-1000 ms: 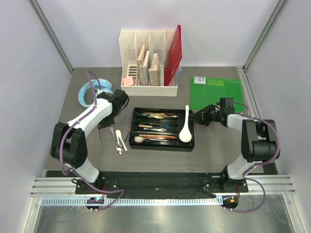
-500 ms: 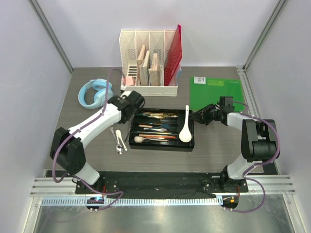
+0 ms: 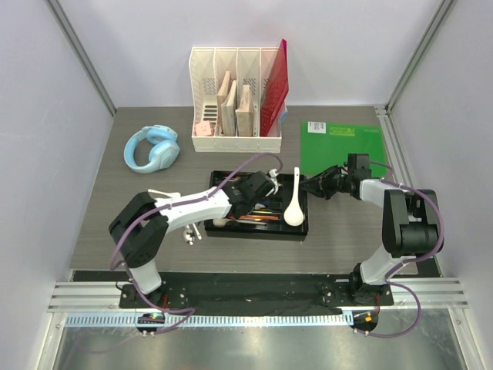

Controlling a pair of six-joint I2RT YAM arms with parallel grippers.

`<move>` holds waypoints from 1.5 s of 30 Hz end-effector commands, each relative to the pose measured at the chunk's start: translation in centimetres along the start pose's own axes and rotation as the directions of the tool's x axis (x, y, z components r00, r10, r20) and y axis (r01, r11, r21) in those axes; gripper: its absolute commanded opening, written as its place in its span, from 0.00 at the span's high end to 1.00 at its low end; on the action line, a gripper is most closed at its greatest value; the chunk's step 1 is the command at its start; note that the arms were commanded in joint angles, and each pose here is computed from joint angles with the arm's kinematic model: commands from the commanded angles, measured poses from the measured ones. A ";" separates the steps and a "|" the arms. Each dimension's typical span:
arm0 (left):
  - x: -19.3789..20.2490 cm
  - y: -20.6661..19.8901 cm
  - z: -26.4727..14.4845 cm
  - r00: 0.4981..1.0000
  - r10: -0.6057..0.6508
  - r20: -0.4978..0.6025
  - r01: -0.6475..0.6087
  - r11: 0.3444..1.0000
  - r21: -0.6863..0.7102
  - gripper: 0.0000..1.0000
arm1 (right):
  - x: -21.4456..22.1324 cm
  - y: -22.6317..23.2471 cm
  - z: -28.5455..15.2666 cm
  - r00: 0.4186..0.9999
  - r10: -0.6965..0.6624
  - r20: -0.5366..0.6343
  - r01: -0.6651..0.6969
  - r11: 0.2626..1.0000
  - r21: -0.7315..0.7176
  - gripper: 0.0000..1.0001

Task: Sort the eating utensils into containers
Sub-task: Pick up the spoon from the center of the board, then place the spoon in the storage box.

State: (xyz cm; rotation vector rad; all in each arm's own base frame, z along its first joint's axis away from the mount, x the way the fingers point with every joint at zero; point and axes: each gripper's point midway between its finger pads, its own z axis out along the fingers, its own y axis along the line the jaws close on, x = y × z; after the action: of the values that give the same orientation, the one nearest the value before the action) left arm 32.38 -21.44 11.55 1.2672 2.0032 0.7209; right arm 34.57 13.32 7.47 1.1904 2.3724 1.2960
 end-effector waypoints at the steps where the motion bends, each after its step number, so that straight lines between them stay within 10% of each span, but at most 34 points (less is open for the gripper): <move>1: -4.9 -0.7 0.6 0.974 0.132 0.184 -0.131 0.991 -0.021 1.00 | 0.4 -0.5 -0.3 1.000 0.001 0.006 -0.001 1.000 0.017 0.71; 31: -4.2 -8.5 3.5 0.975 0.106 0.196 -0.131 0.984 0.118 0.99 | 0.7 -1.4 -0.6 1.000 0.009 0.012 -0.010 0.998 0.056 0.71; 45: -2.2 -4.8 1.0 0.978 -0.131 0.163 0.134 0.991 -0.004 0.67 | 0.8 -2.1 -0.5 1.000 0.009 0.008 -0.009 0.998 0.069 0.69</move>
State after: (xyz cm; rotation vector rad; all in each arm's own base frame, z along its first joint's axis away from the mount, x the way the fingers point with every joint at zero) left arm 31.07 -25.00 4.37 1.3871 1.9027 0.6335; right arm 33.55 13.41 7.41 1.2026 2.4006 1.2889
